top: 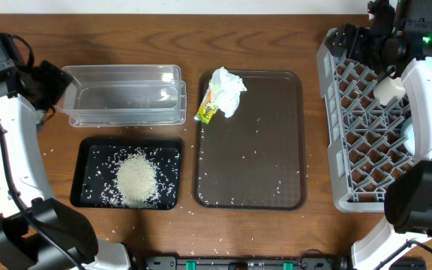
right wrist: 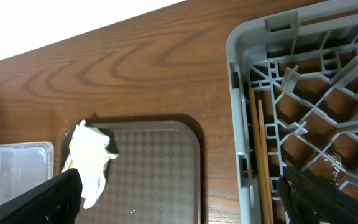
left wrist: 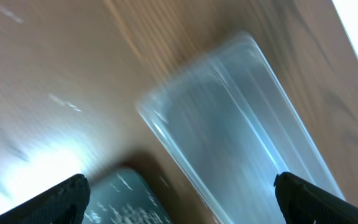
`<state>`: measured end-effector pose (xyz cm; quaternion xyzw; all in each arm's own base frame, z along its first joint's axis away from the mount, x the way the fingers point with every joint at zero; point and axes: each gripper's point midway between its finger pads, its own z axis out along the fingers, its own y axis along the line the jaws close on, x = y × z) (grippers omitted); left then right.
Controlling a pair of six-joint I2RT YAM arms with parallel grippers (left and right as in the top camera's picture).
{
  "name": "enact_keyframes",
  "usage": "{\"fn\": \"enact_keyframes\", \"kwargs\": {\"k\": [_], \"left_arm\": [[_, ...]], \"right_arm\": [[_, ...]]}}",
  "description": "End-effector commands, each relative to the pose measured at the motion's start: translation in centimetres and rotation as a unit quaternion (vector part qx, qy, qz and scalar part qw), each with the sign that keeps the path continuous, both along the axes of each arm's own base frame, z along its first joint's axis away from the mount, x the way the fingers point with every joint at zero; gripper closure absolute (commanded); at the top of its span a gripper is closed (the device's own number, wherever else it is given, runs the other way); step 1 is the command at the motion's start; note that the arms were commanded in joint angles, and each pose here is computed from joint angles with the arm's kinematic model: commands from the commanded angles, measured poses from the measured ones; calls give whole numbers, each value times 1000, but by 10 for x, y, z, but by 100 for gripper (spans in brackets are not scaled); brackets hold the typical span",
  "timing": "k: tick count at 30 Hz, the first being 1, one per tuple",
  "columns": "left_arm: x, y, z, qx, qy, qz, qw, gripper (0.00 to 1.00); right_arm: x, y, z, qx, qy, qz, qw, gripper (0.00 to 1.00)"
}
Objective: Sort waste into correct bins and load items into the dishwasher rack
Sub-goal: 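Move the left gripper right over the tissue on the brown tray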
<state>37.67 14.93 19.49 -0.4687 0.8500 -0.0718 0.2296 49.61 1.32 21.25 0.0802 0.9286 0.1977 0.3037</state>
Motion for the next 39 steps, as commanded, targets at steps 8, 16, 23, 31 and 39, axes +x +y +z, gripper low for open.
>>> {"fn": "enact_keyframes", "kwargs": {"k": [8,16,23,31,39], "left_arm": [[21,-190,26,-111,-86,-375,916,2],[22,-255,11,181,-14,-447,876,2],[31,-334,32,228,-105,-535,807,2],[49,-357,28,220,-139,-532,806,2],[48,-396,-24,145,-120,-607,772,2]], "right_arm": [[1,1,9,3,-9,-2,1000,1],[1,1,9,3,-9,-2,1000,1],[0,1,9,3,-9,-2,1000,1],[0,1,9,3,-9,-2,1000,1],[1,1,10,3,-9,-2,1000,1]]}}
